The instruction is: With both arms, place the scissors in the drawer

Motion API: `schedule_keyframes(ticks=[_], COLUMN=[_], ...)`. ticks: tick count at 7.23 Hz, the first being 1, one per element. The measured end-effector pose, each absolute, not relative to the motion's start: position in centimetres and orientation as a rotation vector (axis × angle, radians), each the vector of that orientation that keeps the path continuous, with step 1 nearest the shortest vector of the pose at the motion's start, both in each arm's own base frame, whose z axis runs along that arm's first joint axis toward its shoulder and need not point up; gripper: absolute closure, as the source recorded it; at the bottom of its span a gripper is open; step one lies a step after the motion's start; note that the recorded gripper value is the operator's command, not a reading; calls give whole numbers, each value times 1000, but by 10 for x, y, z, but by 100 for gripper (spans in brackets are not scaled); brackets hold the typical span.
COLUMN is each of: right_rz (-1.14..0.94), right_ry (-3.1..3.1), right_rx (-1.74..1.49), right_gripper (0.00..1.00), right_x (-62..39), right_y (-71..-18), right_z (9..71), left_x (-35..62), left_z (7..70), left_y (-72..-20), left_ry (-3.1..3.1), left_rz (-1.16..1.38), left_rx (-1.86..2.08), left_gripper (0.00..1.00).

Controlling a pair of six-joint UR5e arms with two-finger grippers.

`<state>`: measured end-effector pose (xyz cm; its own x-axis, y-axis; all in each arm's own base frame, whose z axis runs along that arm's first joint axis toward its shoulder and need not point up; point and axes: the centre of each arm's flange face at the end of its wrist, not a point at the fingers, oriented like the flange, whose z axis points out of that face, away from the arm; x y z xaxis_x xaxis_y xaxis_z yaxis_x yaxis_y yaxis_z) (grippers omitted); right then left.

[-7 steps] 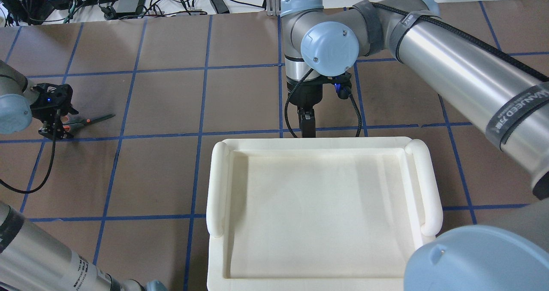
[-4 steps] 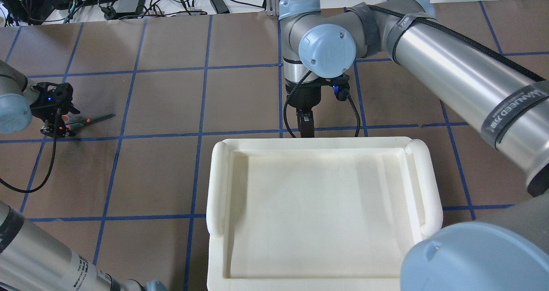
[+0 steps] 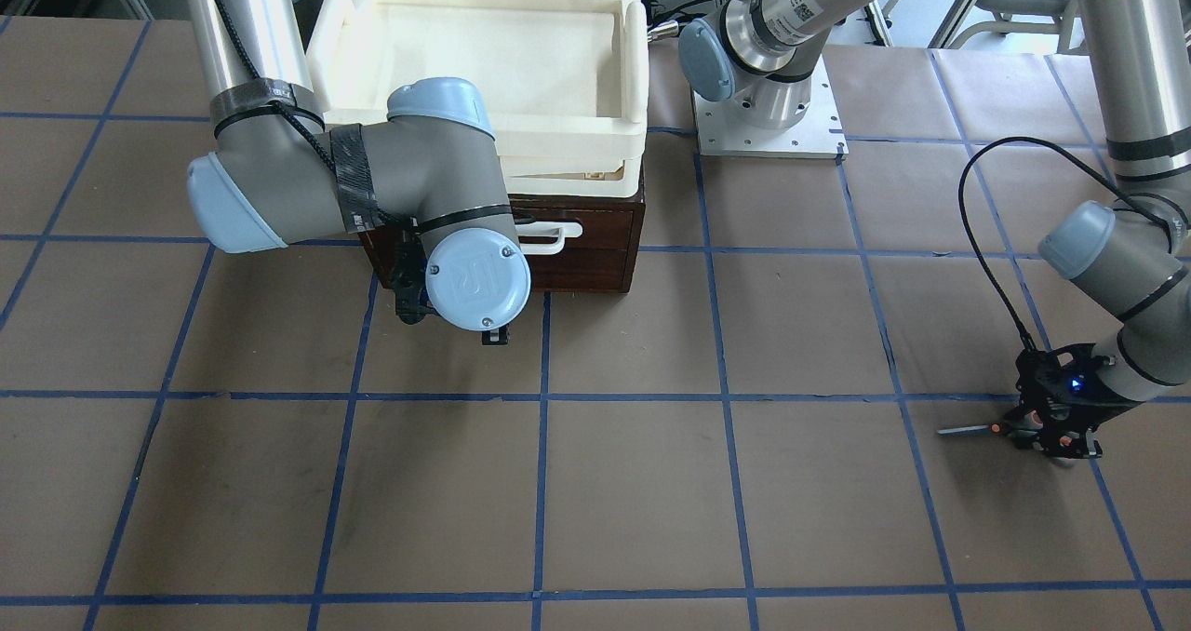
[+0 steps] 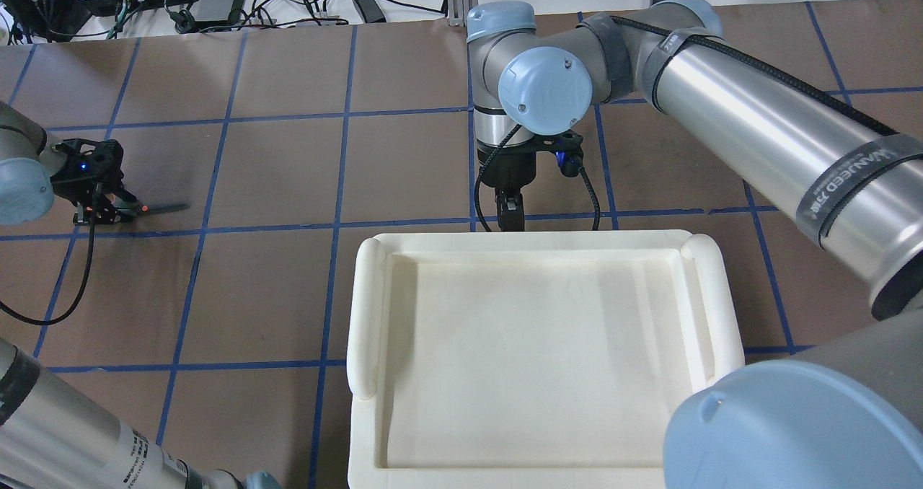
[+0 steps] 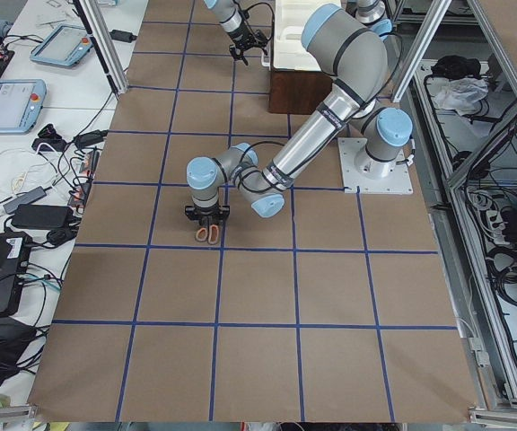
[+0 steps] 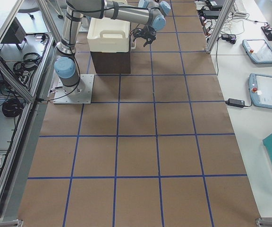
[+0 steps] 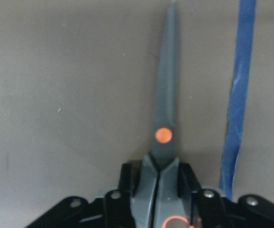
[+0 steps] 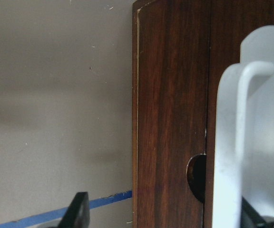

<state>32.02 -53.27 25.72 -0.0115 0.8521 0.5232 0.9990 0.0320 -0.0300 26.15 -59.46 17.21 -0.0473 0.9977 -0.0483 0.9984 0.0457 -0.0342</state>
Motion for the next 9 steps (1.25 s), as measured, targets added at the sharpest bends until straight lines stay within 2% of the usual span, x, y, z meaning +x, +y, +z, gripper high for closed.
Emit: schedule_keyframes(ticks=[3,4,9], right_rz=[-505,-484,-361], right_ry=[-1931,-1966,-2151], right_rx=[-1856,-1872,-1891], right_gripper=[0,0,0], right_x=[319,320,321], right_y=[-529,-534,-557], right_z=[246,247,260], left_x=[261,260,241], left_z=[177,181,232], left_y=[-595,-595,-599], left_ry=[2254,2250,2193], left_rz=[-95,-104,-140], left_rx=[2158,2154,2155], left_gripper=[85,100,100])
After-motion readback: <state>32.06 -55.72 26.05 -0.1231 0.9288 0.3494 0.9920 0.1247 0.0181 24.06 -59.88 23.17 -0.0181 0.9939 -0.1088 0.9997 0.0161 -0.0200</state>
